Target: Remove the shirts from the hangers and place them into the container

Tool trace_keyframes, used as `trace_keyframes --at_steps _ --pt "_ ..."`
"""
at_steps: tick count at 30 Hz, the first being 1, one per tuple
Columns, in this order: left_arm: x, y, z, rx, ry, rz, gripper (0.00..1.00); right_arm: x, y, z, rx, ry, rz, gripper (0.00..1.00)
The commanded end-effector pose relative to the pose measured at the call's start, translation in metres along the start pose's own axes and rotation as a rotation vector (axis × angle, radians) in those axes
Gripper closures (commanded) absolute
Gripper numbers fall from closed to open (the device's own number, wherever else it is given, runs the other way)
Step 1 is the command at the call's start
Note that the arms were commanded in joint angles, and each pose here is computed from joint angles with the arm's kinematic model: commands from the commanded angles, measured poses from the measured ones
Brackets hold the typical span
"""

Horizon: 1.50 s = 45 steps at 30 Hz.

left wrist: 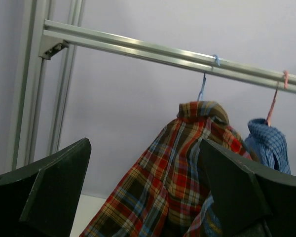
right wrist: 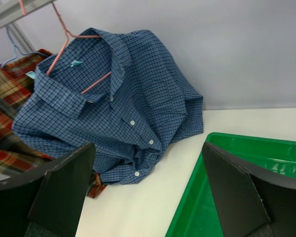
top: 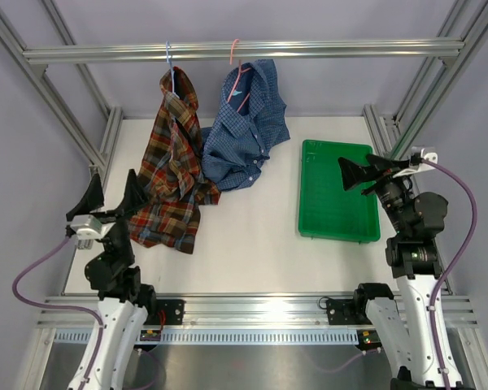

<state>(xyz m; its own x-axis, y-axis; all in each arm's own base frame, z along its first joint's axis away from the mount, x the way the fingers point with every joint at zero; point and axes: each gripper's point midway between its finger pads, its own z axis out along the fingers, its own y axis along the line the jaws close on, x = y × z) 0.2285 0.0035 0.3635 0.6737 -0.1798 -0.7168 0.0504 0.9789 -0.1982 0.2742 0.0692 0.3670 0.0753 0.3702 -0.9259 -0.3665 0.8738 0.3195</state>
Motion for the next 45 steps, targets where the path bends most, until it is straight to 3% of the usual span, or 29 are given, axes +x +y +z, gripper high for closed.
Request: trace_keyframes --at_steps 1,2,4,5,8,14,22,26,33,40,44,45 --pt "-0.03 0.008 0.018 -0.109 -0.003 -0.108 0.01 0.001 0.002 -0.006 0.043 0.07 0.082 0.01" --pt "-0.023 0.012 0.018 -0.141 0.039 -0.122 0.01 -0.002 -0.003 -0.007 0.083 0.05 0.116 0.0" --pt "-0.025 0.014 0.021 -0.174 0.092 -0.133 0.01 -0.004 0.012 -0.007 -0.006 0.039 0.116 0.01" --pt "-0.026 0.011 0.027 -0.186 0.176 -0.12 0.01 -0.005 0.014 -0.007 -0.012 0.042 0.119 0.01" --pt "-0.027 -0.005 0.036 -0.154 0.301 -0.174 0.01 -0.001 0.018 -0.002 -0.03 0.094 0.144 0.0" --pt "-0.023 -0.032 0.035 -0.099 0.408 -0.354 0.01 0.01 0.015 0.005 -0.015 0.169 0.206 0.0" --pt "0.006 -0.094 0.04 0.199 0.705 -0.388 0.01 -0.003 0.0 -0.005 0.101 0.065 0.238 0.01" --pt "0.006 -0.105 0.048 0.282 0.76 -0.334 0.01 0.009 0.025 -0.004 -0.042 0.189 0.223 0.01" --pt "-0.005 -0.118 0.071 0.355 0.772 -0.313 0.01 0.009 0.022 0.003 -0.03 0.188 0.245 0.0" --pt "-0.004 -0.084 0.088 0.139 0.806 -0.207 0.05 0.009 0.02 -0.002 -0.019 0.166 0.237 0.0" --pt "0.015 -0.085 0.096 0.086 0.88 -0.156 0.14 0.011 0.02 -0.002 -0.012 0.174 0.242 0.01" --pt "0.022 -0.101 0.096 0.108 0.916 -0.146 0.14 0.01 0.02 -0.003 -0.011 0.169 0.243 0.0"
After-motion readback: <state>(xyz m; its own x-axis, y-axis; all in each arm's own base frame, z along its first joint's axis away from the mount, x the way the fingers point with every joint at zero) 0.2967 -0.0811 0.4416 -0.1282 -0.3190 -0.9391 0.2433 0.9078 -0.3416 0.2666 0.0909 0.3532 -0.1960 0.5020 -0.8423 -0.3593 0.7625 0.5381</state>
